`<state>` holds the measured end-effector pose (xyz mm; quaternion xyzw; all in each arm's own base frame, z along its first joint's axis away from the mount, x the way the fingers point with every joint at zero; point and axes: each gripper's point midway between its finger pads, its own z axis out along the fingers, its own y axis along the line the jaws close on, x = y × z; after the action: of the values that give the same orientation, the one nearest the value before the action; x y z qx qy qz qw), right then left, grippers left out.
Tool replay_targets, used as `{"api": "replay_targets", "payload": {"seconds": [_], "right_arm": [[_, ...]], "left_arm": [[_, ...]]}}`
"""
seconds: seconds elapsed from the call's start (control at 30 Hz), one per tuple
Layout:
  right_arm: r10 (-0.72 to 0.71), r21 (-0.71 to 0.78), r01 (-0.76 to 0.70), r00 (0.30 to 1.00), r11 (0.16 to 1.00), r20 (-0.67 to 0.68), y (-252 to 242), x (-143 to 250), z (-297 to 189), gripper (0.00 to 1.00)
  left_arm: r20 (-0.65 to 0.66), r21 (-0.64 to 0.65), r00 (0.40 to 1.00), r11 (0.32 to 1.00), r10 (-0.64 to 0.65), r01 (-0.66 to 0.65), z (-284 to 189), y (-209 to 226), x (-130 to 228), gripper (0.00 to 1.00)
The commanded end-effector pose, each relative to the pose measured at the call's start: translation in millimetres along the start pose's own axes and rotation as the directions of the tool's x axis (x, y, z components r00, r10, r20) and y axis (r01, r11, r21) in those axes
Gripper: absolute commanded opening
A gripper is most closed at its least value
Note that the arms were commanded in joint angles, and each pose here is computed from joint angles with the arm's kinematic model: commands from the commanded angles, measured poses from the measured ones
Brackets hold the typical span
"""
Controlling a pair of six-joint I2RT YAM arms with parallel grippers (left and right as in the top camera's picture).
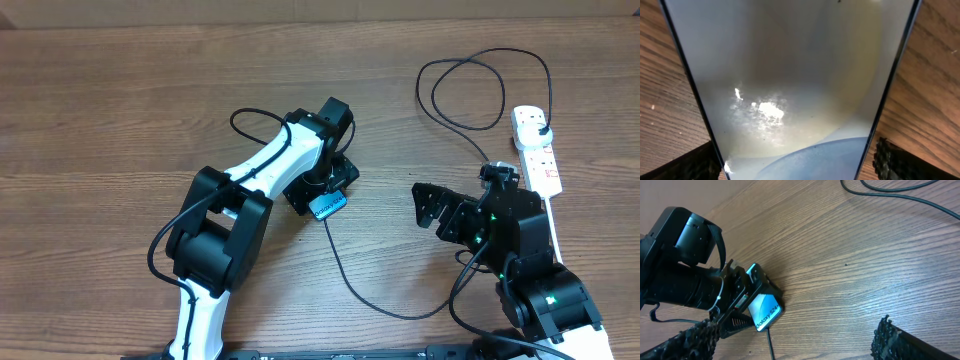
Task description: Plug charger to phone and switch on socket
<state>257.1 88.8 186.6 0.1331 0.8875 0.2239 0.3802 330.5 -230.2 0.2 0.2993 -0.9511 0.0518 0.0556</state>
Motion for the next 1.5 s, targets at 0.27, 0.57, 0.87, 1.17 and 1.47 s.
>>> {"api": "replay_targets", "payload": {"seconds": [0.27, 0.57, 0.87, 1.17, 1.47], "right_arm": [[-0.007, -0.005, 0.007, 1.000, 1.000, 0.025, 3, -7, -5, 1.00], [-0.007, -0.005, 0.008, 1.000, 1.000, 0.025, 3, -7, -5, 1.00], [-0.007, -0.004, 0.008, 1.000, 1.000, 0.025, 3, -7, -5, 1.00], [-0.009, -0.004, 0.009, 1.000, 1.000, 0.025, 3, -7, -5, 1.00], [-0.026, 0.000, 0.026, 0.999, 1.000, 0.019, 2, -7, -3, 1.00]], "left_arm": [[-0.036, -0.050, 0.999, 0.999, -0.010, 0.008, 26, 13, 7, 0.77], [-0.041, -0.049, 0.999, 0.999, -0.005, 0.003, 26, 13, 7, 0.72], [-0.055, -0.042, 0.998, 0.999, 0.002, -0.005, 26, 12, 9, 0.56], [-0.070, -0.028, 0.997, 0.999, 0.018, -0.020, 25, 9, 11, 0.04], [-0.080, 0.030, 0.996, 0.998, 0.049, -0.047, 10, -8, 5, 0.04]]}}
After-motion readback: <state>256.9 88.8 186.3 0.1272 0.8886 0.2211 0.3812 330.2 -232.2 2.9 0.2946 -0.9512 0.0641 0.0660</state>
